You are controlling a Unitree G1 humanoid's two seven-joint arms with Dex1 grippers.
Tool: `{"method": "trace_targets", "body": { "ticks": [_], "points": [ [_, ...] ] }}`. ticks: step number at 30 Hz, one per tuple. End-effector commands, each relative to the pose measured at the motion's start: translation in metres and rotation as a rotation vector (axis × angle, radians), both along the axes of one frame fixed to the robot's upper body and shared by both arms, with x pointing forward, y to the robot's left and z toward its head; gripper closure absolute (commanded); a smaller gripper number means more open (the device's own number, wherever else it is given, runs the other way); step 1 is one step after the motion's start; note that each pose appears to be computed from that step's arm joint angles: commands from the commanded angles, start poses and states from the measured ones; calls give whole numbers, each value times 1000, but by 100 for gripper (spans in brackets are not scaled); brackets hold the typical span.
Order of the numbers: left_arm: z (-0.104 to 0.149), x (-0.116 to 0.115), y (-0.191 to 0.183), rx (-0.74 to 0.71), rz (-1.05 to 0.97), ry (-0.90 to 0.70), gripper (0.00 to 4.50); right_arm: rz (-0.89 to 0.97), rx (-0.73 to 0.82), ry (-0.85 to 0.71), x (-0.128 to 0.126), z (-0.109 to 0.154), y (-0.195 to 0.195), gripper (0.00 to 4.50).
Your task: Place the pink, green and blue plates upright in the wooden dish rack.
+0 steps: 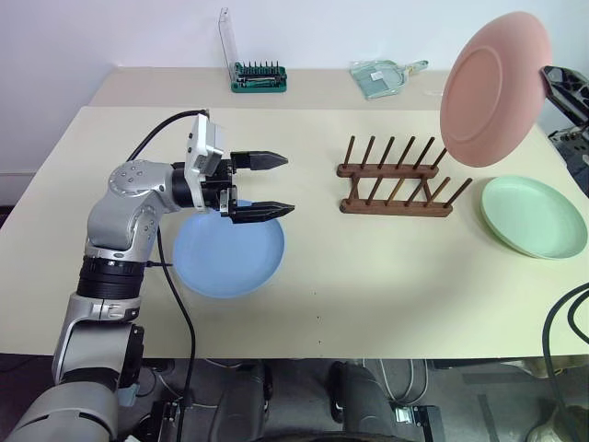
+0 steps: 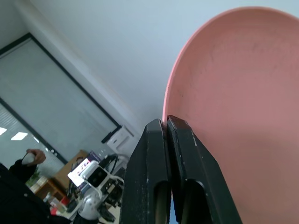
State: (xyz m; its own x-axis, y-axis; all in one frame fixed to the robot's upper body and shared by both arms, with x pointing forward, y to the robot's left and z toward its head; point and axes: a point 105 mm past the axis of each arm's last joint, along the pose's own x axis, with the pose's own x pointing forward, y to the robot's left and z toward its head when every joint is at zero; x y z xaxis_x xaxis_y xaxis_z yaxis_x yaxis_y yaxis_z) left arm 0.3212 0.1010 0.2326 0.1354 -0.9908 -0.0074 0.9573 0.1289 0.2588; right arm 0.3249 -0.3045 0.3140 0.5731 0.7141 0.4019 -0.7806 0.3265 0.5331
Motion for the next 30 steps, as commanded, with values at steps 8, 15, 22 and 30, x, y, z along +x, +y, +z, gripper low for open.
{"method": "trace_targets", "body": {
  "ticks": [8,15,22,30],
  "points": [
    [14,-6,-1,-17,-14,-56,0,-68,-20,-7,-2,-4,-18,446],
    [14,-5,-1,-11,-13,-58,0,-79,-37,34,13,-22,-10,446],
    [14,-5,-1,-8,-6,-62,0,-54,-36,65,17,-35,-2,446],
    [15,-5,0,-8,-3,-64,0,-124,-73,27,22,-34,-6,118]
  ]
}}
